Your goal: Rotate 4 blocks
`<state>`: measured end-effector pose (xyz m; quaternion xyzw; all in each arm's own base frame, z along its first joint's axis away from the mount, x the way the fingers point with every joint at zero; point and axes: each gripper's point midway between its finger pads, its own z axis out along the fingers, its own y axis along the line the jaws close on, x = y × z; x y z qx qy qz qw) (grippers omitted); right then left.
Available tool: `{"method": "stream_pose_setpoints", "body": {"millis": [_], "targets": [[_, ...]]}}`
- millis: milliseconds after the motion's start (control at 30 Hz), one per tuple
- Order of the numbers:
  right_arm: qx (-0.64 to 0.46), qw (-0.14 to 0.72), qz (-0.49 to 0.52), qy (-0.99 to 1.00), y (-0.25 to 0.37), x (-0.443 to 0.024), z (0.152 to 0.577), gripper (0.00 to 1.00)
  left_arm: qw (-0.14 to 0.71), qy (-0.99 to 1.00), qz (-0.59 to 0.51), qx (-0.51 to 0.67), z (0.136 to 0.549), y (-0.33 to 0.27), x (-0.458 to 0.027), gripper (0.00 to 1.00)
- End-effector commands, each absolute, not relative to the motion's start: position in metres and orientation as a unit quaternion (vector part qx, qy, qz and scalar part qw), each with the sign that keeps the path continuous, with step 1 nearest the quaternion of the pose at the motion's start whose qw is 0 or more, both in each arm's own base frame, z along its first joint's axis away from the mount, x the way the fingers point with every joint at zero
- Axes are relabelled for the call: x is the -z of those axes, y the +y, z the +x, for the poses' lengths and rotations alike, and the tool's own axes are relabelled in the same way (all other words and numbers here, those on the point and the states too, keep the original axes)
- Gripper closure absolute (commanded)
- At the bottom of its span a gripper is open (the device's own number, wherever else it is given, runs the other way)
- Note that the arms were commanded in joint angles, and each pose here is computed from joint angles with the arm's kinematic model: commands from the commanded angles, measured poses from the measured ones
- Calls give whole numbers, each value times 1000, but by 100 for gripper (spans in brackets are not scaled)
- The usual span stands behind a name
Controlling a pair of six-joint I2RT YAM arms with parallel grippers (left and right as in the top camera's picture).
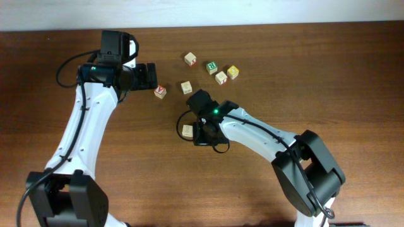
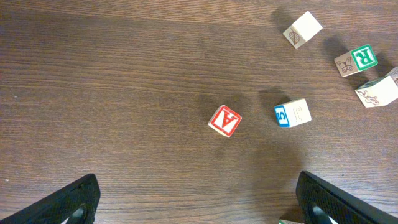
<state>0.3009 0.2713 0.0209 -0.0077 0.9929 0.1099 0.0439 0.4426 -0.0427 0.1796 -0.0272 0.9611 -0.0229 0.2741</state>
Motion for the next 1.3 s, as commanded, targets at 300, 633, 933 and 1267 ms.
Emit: {"method": "stream_pose_setpoints", "body": {"millis": [300, 633, 933, 1267], "targets": [[-61, 92, 84, 990, 158, -109, 333, 96, 280, 959, -31, 23, 445, -45, -184, 1], [-22, 11, 147, 989, 112, -8, 327, 96, 280, 959, -31, 23, 445, -45, -184, 1], [-82, 16, 48, 995, 164, -8, 324, 96, 280, 959, -31, 23, 445, -45, -184, 1], [-136, 16, -30, 990, 188, -13, 321, 95, 280, 959, -31, 23, 445, -45, -184, 1]]}}
